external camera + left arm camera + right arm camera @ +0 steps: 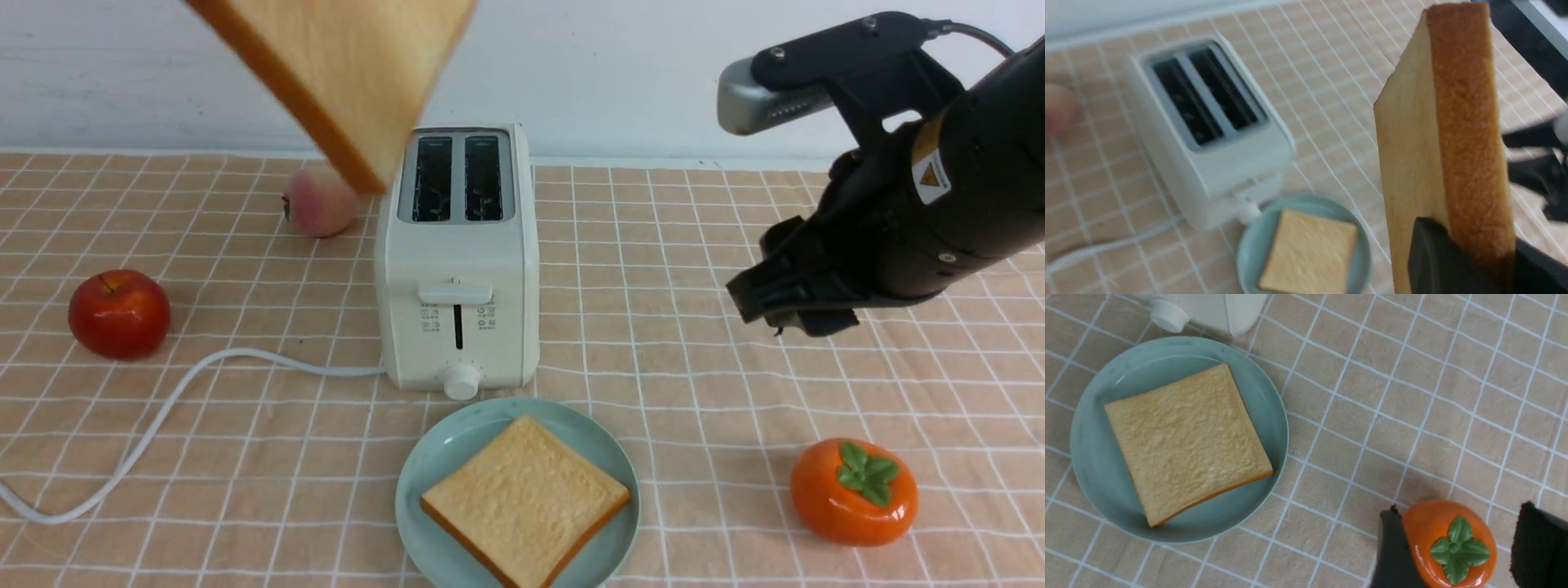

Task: Take toasted bread from bread machine on light coffee tablecloth place on plate.
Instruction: 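Place the slice of bread on the plate with the left gripper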

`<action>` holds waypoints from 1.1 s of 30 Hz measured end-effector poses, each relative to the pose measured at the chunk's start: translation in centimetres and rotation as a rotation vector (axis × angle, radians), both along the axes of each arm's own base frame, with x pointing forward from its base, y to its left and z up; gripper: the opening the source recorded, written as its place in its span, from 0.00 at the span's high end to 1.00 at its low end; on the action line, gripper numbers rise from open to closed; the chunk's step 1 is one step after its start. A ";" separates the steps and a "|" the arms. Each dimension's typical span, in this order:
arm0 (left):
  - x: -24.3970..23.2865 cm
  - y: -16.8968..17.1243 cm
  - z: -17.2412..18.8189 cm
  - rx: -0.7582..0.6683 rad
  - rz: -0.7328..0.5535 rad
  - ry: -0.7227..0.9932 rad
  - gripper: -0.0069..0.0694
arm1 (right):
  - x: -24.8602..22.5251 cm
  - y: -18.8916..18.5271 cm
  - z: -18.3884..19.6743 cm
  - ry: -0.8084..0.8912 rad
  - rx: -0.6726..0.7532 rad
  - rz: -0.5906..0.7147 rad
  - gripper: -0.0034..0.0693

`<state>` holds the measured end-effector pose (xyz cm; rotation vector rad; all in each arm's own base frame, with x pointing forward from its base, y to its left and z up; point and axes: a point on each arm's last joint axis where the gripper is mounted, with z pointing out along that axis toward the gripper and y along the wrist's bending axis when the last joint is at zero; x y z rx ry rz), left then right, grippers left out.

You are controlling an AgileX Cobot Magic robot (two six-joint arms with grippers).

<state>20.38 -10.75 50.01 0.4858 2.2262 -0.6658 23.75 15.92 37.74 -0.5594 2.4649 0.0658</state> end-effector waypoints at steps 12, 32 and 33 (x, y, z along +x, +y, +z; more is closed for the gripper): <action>4.2 -3.8 -20.1 -0.150 -0.161 0.292 0.81 | 0.0 0.0 0.0 0.004 -0.002 -0.003 0.42; 8.9 -3.6 -25.3 -0.114 0.110 0.296 0.05 | -0.2 -0.2 -0.2 0.031 -0.004 -0.032 0.42; 8.7 -3.3 -24.6 -0.100 0.124 0.257 0.04 | -0.2 -0.2 -0.2 0.032 -0.004 -0.032 0.42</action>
